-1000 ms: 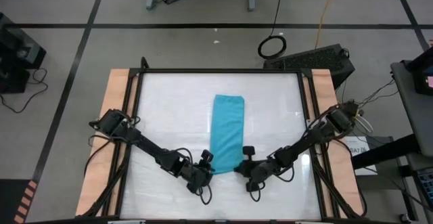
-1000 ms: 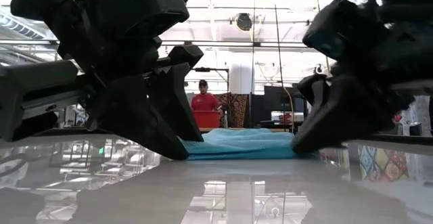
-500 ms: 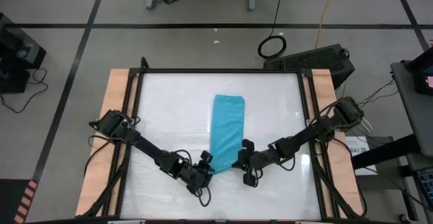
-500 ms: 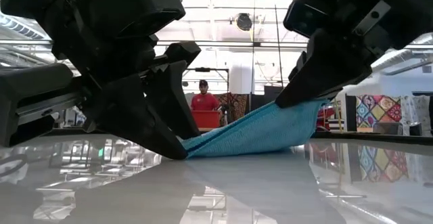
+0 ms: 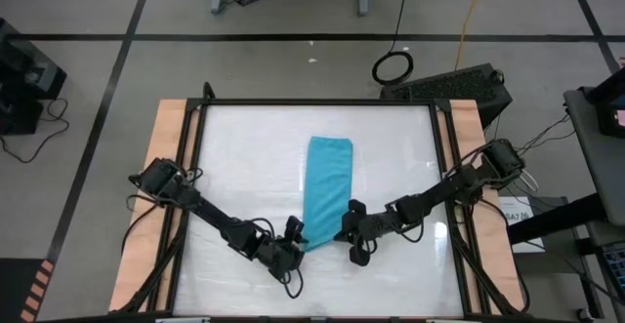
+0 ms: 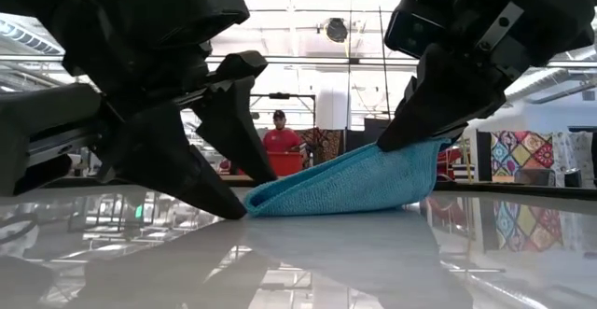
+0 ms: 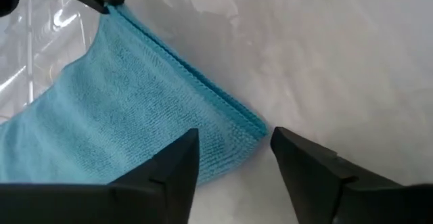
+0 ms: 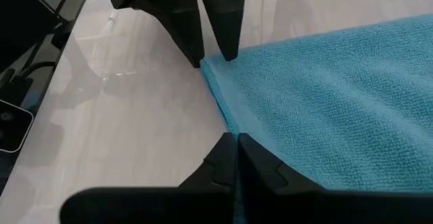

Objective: Roll towel
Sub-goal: Roll the blue towel

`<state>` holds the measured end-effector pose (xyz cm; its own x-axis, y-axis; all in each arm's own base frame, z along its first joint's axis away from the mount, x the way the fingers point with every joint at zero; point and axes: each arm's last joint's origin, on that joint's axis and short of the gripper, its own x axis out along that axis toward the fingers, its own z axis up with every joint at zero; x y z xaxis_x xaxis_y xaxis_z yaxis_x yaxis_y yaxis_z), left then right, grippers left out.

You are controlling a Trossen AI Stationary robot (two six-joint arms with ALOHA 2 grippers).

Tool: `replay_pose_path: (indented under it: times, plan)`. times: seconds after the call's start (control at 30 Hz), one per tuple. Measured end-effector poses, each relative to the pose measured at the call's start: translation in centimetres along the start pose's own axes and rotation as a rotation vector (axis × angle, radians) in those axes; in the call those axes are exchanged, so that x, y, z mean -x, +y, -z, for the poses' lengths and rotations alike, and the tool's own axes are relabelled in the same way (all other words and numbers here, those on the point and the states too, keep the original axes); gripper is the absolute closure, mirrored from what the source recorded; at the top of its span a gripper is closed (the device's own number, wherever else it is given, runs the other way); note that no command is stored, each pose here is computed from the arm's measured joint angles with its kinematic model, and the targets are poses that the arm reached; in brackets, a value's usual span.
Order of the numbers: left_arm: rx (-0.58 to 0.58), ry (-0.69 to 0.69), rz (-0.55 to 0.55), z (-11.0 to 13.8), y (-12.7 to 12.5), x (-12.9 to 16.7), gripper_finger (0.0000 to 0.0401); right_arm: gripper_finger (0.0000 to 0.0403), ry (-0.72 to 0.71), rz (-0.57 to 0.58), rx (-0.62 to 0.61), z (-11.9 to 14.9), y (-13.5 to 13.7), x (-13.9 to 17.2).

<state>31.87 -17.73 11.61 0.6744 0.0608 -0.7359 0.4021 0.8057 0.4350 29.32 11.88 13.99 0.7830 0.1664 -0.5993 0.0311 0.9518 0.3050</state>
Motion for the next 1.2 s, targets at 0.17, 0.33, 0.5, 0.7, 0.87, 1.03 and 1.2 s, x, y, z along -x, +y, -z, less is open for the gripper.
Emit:
replay_pose_path:
  times: [0.17, 0.33, 0.5, 0.7, 0.87, 1.03, 1.2]
  plan:
    - [-0.008, 0.004, -0.035, 0.0, 0.1, 0.0, 0.0198, 0.0403, -0.002, 0.001, -0.007, -0.1, -0.1, 0.0]
    - [-0.022, 0.014, -0.055, 0.1, 0.1, 0.0, 0.0263, 0.0402, -0.013, -0.002, -0.014, -0.2, -0.2, 0.0]
    - [-0.039, 0.005, -0.071, 0.0, 0.2, -0.1, 0.0368, 0.0402, -0.016, -0.003, -0.014, -0.3, -0.1, 0.0]
    - [0.017, -0.027, -0.077, -0.3, 0.4, -0.1, 0.0393, 0.0402, 0.027, -0.034, -0.039, 0.0, -0.1, 0.0]
    - [0.171, -0.034, -0.022, -0.1, 1.2, -0.5, 0.0397, 0.0402, 0.093, -0.035, -0.084, 0.5, -0.3, 0.0]
    - [0.329, -0.025, 0.024, 0.1, 2.0, -0.9, 0.0399, 0.0402, 0.147, -0.013, -0.132, 0.9, -0.7, 0.0]
    - [0.457, -0.022, 0.054, 0.3, 2.6, -1.1, 0.04, 0.0402, 0.171, 0.013, -0.167, 0.8, -1.3, 0.0]
